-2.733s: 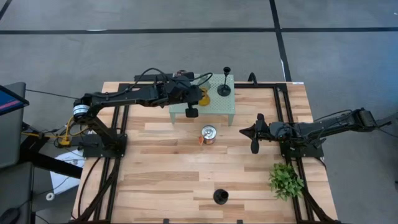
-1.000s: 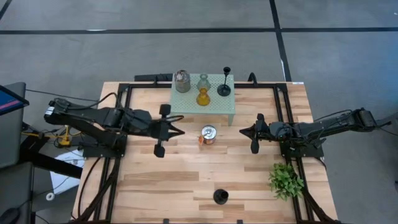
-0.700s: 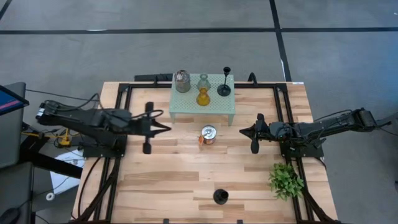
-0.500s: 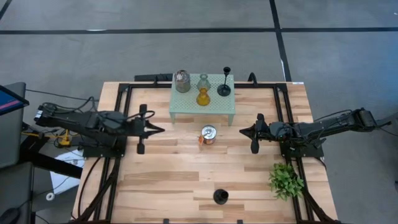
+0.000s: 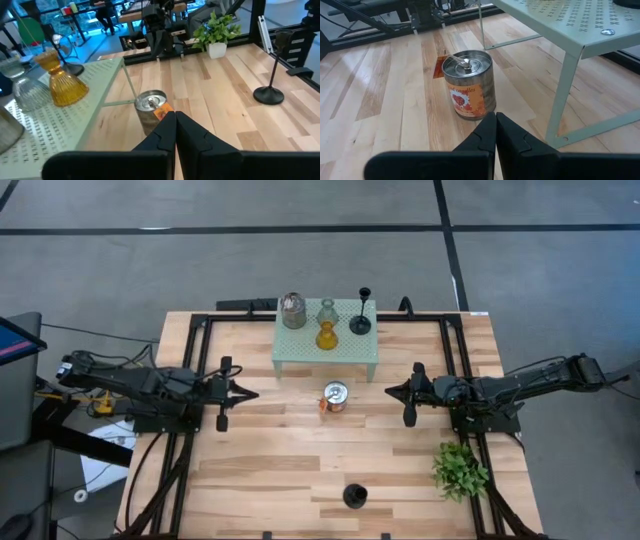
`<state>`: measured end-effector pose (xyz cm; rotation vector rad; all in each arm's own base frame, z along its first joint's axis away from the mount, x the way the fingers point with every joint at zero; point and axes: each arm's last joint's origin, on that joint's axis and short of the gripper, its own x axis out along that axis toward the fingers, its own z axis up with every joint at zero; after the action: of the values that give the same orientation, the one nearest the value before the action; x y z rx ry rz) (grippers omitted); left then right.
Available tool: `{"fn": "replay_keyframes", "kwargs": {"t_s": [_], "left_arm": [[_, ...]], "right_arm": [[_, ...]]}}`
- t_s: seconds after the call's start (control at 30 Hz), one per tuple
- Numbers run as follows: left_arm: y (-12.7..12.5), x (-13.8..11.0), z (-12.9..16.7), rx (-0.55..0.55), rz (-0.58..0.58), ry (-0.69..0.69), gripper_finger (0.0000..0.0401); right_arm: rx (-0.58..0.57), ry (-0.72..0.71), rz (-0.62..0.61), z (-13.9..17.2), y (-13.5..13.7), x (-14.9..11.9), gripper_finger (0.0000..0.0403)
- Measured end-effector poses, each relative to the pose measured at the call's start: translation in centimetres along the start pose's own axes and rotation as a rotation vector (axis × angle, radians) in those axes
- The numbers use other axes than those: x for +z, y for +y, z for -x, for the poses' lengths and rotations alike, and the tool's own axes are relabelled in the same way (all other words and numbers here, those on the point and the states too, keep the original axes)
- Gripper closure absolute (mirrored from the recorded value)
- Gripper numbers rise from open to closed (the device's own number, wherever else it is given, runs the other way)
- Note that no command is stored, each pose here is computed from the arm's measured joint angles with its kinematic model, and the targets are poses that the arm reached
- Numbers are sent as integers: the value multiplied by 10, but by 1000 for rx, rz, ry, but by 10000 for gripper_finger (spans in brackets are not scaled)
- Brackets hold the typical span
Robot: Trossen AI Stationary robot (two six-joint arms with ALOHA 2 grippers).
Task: Pick & Place candle stick holders
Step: Put the black candle holder on the shelf
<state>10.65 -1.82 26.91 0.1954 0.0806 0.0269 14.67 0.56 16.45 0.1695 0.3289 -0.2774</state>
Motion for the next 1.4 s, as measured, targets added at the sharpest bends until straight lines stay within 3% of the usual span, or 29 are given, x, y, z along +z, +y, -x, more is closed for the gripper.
{"fn": "replay_keyframes", "kwargs": {"t_s": [0.2, 0.4, 0.83, 1.0, 1.4], "left_arm": [[-3, -9, -2, -35, -5, 16, 394], [-4, -13, -3, -37, -12, 28, 394], [-4, -13, -4, -37, -12, 30, 393], [-4, -13, -4, -36, -12, 30, 393], [-4, -13, -4, -36, -13, 30, 393]], "right_arm": [[-5, -20, -7, 0, 0, 2, 403], [18, -81, -95, 0, 2, 8, 403], [78, -122, -99, 1, 5, 16, 403], [189, -135, -64, 6, 15, 42, 403], [299, 144, 86, 19, 65, 125, 403]]}}
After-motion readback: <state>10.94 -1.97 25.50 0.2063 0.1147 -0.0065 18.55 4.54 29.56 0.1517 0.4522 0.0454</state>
